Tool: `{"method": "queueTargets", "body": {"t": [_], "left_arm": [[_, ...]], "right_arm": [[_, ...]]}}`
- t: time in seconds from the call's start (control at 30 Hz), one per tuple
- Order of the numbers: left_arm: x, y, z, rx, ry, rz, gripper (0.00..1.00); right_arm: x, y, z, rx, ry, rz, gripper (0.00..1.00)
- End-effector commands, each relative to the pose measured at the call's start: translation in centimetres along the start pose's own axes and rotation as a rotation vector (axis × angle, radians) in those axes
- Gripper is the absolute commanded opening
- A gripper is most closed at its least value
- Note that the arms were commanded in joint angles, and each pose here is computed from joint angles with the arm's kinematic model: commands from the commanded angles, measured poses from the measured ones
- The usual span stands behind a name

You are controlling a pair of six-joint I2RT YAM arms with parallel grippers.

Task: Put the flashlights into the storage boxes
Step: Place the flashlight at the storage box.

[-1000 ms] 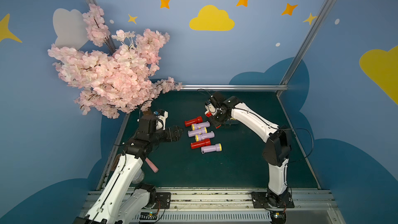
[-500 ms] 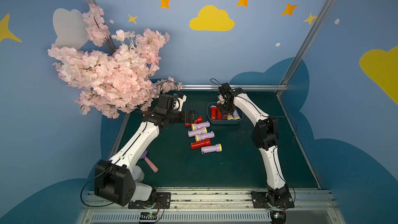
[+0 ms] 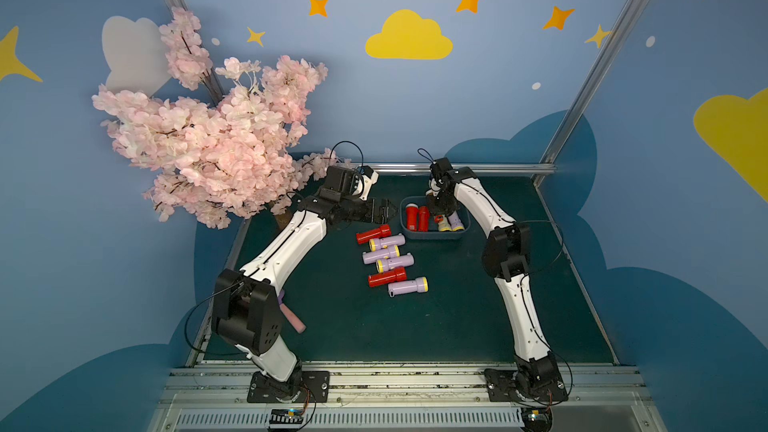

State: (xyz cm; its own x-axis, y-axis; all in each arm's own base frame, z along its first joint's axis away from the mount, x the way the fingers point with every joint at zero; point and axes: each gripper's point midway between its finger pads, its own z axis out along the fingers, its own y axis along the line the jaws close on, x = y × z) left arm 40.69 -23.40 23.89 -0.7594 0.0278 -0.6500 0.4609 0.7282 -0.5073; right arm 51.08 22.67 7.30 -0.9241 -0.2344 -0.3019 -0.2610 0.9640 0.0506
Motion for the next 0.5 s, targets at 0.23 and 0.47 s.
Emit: {"method": "queueTargets", "body": {"t": [0.23,0.47], "left_arm": [[-0.5,-0.2,0.2,0.017,0.001,0.011,0.99],[-0.2,-0.3,0.1,0.022,-0.003,0.003,0.99]], "right_arm": [[4.2,0.9,2.8,-0.022,0.175,0.057,0.17],[4.7,0.5,2.8,-0.009,0.18,0.063,0.24]]}}
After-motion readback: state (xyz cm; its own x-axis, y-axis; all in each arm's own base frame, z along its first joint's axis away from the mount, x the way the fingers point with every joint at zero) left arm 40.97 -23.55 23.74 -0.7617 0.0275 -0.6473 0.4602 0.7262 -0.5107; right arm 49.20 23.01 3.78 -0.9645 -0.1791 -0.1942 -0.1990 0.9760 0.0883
